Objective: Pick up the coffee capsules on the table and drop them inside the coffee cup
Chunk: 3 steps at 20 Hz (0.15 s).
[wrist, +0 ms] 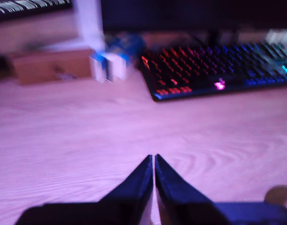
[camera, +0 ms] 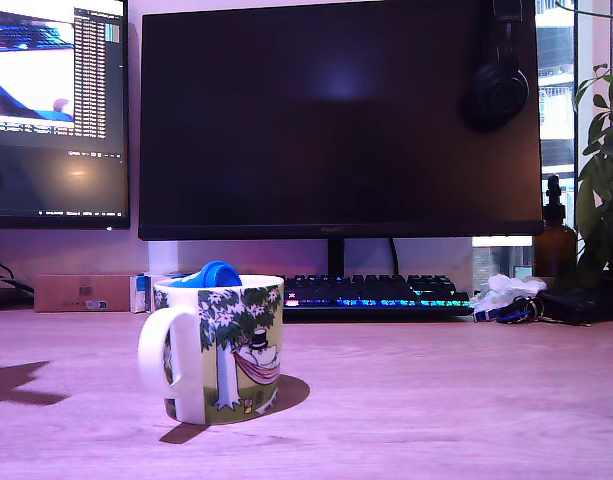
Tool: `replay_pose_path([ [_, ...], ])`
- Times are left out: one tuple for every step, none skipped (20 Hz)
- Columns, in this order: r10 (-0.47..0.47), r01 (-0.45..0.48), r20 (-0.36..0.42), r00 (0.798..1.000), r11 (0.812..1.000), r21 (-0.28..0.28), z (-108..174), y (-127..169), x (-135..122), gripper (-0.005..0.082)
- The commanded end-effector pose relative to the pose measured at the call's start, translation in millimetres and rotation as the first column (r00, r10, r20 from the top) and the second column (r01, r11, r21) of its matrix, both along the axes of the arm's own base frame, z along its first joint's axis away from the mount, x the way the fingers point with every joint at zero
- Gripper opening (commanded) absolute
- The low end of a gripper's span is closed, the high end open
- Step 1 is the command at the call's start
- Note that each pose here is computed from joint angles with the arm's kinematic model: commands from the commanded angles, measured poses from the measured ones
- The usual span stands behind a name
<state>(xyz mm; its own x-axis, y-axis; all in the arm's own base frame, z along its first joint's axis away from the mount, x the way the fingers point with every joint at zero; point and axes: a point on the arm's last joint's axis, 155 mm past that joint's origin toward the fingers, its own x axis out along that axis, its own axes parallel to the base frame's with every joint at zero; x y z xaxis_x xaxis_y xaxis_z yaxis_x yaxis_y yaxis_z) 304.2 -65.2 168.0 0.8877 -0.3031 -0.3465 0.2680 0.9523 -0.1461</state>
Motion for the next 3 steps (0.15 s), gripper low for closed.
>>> replay_pose_path([
  [0.04, -0.039, 0.026, 0.999, 0.999, -0.013, 2.0, 6.4, -5.1, -0.0019],
  [0.047, -0.047, 0.04, 0.998, 0.999, -0.012, 5.9, 8.0, -7.8, -0.0019],
  [0.047, -0.046, 0.055, 0.997, 0.999, -0.013, 10.3, 8.1, -10.4, -0.0019],
])
